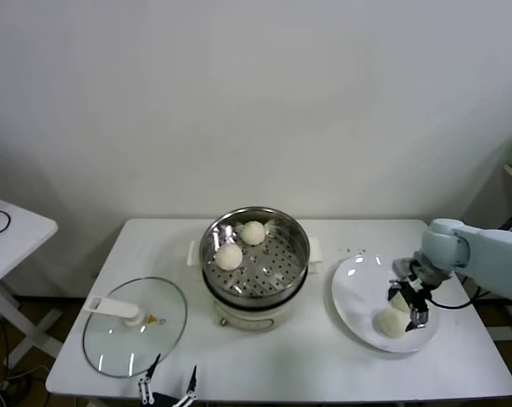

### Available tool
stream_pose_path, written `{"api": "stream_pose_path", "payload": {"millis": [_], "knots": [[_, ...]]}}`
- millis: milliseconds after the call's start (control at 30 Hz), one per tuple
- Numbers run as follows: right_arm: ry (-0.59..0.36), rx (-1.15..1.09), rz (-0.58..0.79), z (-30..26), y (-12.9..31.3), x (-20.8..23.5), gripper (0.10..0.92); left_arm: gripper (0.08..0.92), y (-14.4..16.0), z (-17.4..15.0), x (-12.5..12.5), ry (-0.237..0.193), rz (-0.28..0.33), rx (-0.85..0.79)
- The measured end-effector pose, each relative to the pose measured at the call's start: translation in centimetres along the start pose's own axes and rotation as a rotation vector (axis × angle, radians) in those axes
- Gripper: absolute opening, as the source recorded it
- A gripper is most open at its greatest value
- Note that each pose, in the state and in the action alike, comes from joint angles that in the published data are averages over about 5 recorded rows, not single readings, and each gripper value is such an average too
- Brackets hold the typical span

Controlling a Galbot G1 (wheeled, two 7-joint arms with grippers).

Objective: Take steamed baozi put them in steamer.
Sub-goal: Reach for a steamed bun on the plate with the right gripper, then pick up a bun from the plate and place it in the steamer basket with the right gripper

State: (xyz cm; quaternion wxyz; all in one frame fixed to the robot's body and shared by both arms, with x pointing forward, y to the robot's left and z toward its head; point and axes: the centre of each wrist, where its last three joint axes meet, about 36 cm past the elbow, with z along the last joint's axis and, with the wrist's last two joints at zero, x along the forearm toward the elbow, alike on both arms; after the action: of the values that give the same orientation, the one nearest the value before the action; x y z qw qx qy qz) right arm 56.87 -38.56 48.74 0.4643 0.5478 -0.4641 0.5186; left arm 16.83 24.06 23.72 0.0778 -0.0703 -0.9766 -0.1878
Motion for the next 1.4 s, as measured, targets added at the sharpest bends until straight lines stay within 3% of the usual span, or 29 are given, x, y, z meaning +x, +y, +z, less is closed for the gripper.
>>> {"api": "stream_pose_path", "payload": {"millis": [667,1000,1400], "knots": [[-0.009,0.002,0.051,-0.2,0.6,-2.7,0.818,0.823,-0.2,0.2,-0.2,-0.004,0.0,0.0],[-0.003,0.023,0.067,-0.6,0.4,-2.1,0.684,0.823,-0.5,0.3,-0.4,-0.011,0.009,-0.003],[-0.009,0.053,0.066,-1.1,0.0,-0.4,0.607,0.823,-0.3,0.3,-0.4,-0.012,0.004,-0.007]]}}
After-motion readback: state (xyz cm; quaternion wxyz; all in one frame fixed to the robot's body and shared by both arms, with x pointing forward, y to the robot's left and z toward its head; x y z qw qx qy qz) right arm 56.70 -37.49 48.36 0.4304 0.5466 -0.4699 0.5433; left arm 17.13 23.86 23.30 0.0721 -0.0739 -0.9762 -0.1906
